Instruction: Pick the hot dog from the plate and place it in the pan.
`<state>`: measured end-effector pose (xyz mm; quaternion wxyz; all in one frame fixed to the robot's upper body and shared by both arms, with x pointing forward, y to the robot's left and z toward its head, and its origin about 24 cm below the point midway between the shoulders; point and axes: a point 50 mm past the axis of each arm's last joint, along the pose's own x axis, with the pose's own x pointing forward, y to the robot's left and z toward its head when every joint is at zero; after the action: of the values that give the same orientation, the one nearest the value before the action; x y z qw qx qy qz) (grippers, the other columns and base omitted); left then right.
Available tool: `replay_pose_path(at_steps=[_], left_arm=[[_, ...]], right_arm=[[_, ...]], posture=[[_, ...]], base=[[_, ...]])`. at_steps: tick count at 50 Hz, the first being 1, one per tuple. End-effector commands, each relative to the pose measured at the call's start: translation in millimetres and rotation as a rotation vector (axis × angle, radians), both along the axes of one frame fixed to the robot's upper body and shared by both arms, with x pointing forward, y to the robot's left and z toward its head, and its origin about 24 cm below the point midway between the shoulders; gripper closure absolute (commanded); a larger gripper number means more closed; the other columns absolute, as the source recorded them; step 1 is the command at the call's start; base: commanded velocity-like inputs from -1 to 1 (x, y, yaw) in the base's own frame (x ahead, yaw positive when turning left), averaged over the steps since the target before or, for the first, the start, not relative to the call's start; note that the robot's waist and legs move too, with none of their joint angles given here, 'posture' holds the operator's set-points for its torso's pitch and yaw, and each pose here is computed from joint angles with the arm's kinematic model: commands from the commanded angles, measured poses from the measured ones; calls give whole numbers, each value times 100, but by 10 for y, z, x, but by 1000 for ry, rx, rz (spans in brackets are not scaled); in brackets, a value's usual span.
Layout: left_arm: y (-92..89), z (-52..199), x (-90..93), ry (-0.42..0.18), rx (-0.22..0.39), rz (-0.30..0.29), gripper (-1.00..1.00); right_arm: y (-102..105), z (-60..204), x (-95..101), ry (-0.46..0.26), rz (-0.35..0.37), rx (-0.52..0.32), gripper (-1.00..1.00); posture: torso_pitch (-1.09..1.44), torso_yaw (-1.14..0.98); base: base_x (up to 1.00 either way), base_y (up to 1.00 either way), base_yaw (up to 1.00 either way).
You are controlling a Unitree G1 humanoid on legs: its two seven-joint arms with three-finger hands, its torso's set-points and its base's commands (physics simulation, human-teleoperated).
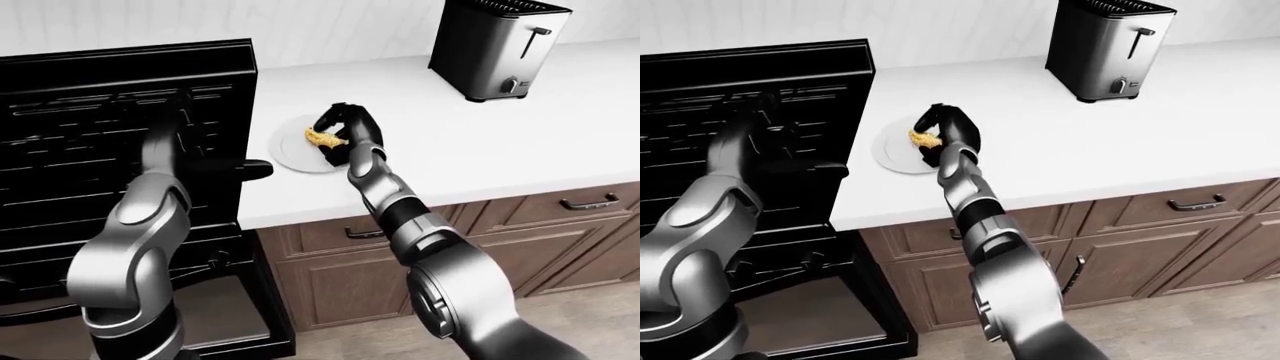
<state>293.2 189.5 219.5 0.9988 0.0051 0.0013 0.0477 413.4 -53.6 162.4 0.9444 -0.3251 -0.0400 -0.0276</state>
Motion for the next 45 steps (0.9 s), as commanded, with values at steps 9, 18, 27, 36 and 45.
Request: replay_pose_path(at_steps=[9,18,27,36,45], left_arm=[[-3,156,-24,-86,11,4,-100],[7,197,-35,-90,15,6,-100],[-6,209,-25,-91,17,4,-100],[42,260,38,-96,27,14,-100],[63,391,51,-113,35,22,-100]], right_arm=[[8,292,42,-67,2,14,100],[6,502,60,-101,2,30,100],[-3,692,64,-131,5,53,100],[-1,964,38,-104,60,228,100],[-142,1231,-56,-77,83,328,100]], posture=[[0,0],[0,0],[0,0],[0,0],[0,0]], base=[[0,0,0],[0,0,0],[0,0,0],[0,0,0],[0,0,0]])
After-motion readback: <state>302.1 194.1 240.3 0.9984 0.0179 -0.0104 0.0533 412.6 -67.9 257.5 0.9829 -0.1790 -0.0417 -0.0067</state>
